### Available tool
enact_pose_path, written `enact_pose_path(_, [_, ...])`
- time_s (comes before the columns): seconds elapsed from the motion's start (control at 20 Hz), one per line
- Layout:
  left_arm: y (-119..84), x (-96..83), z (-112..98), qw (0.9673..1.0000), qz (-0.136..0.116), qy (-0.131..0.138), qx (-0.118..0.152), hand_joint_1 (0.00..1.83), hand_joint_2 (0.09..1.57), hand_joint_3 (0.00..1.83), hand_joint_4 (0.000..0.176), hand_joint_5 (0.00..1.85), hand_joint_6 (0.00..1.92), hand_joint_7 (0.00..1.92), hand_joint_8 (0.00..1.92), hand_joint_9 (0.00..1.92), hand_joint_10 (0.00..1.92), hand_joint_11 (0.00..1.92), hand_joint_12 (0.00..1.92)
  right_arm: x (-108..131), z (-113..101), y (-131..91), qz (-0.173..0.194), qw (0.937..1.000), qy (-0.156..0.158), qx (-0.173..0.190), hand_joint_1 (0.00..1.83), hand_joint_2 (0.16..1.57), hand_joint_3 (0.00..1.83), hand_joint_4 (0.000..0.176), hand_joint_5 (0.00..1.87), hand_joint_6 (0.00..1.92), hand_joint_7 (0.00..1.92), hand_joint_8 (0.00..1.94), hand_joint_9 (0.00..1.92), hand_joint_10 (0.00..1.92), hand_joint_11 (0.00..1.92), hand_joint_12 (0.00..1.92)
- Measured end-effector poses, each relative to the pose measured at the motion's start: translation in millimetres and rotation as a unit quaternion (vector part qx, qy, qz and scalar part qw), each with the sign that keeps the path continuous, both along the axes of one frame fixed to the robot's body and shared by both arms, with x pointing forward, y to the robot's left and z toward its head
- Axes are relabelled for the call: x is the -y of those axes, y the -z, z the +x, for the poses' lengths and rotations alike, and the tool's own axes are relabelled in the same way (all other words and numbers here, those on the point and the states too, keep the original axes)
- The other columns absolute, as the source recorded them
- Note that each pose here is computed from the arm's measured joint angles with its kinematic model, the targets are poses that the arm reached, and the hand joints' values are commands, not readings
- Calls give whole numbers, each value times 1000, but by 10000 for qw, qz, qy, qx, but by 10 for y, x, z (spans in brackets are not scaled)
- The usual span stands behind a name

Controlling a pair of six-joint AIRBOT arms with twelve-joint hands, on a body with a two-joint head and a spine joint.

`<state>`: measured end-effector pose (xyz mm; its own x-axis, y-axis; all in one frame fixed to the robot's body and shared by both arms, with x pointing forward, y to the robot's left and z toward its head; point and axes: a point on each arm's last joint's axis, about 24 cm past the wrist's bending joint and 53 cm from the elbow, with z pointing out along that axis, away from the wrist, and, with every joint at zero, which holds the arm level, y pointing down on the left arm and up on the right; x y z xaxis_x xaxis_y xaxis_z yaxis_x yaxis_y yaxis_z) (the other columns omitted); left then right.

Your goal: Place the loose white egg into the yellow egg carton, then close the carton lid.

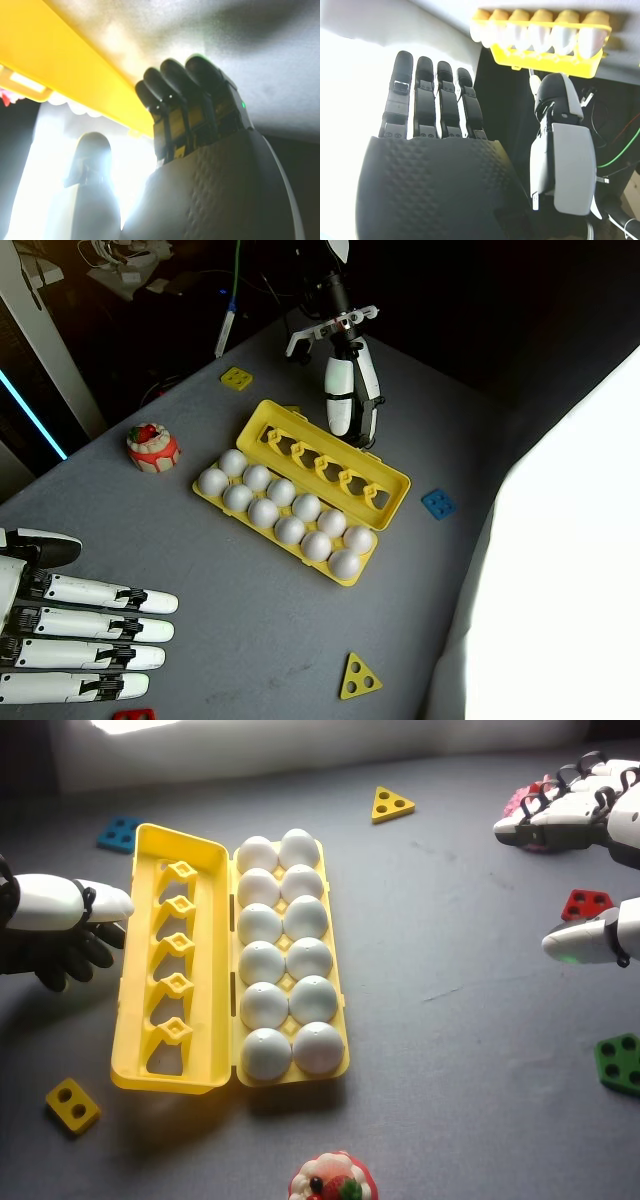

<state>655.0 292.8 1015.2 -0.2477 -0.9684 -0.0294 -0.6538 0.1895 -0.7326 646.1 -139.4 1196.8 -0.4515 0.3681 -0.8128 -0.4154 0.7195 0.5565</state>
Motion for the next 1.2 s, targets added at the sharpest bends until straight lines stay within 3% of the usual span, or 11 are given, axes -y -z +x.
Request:
enact_pose_path(0.1, [1, -3, 0, 10000, 6, 0, 0, 254, 1310, 0, 0, 436, 776, 398, 1178, 288, 1515, 101, 1921, 0, 0, 1, -1, 10000, 0, -1, 443, 1109, 0, 0, 205, 13, 212, 4, 67, 308, 0, 651])
enact_pose_path(0.5, [-4, -11, 8, 9999, -111, -111, -26, 254, 1318, 0, 0, 425, 748, 367, 1186, 265, 1520, 117, 1911, -10, -1, 1, 4, 10000, -9, -1, 442, 1100, 0, 0, 213, 13, 226, 4, 44, 400, 0, 655])
enact_pose_path(0.85, [-283, 200, 191, 9988, -346, 33, 332, 277, 1305, 0, 0, 444, 736, 389, 1163, 284, 1481, 133, 1885, -12, -1, 0, 6, 10000, -10, -1, 390, 1116, 5, 0, 183, 1, 207, 0, 0, 441, 0, 549])
enact_pose_path(1.2, [-534, 437, 328, 9963, -419, 313, 677, 244, 1318, 1, 0, 417, 781, 380, 1170, 305, 1474, 167, 1830, -31, -4, 4, 13, 10000, -28, -5, 458, 1099, 0, 0, 221, 17, 228, 5, 16, 464, 0, 600])
